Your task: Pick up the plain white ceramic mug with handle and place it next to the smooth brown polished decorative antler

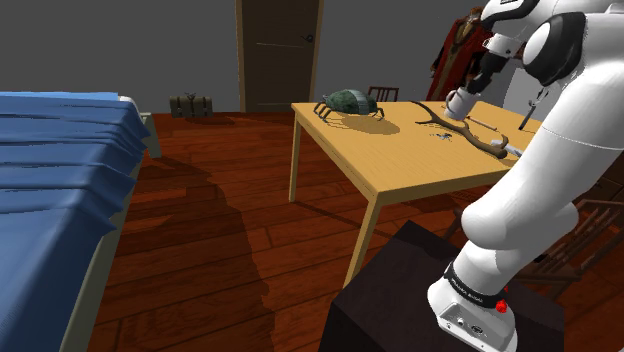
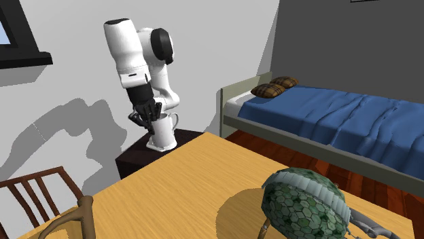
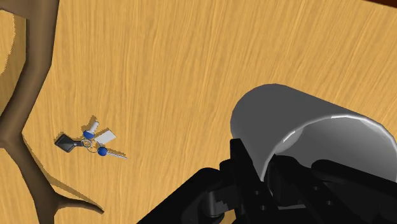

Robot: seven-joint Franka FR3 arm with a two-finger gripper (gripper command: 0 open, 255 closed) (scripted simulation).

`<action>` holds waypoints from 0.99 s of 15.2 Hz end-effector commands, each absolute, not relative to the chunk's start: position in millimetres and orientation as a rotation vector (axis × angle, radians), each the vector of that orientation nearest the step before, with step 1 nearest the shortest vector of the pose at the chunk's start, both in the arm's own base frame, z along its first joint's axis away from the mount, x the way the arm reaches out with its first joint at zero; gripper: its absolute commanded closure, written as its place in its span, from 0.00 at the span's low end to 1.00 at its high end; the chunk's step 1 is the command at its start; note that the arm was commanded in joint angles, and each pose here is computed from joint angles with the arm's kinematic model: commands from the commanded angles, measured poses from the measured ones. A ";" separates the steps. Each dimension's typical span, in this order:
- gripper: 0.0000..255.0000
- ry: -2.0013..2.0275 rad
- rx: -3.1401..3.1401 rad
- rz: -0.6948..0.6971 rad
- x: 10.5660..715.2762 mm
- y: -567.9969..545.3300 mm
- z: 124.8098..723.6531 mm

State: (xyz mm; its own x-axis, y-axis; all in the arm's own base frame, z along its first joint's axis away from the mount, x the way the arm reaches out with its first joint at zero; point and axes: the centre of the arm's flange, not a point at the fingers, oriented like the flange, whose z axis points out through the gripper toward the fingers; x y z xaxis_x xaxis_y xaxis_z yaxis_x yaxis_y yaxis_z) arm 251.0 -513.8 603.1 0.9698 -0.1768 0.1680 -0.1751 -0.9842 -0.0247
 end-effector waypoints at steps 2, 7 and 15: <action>1.00 0.276 -3.108 -0.267 213.3 -528.1 601.3; 1.00 0.276 -3.108 -0.267 192.7 -536.2 585.5; 1.00 0.276 -3.108 -0.267 192.7 -536.2 543.2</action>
State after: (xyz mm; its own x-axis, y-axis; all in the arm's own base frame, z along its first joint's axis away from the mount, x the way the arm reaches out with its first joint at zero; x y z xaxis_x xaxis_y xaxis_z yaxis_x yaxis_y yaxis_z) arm 192.5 -536.6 548.7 0.9700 -0.1758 0.1682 -0.1740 -0.9844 -0.0251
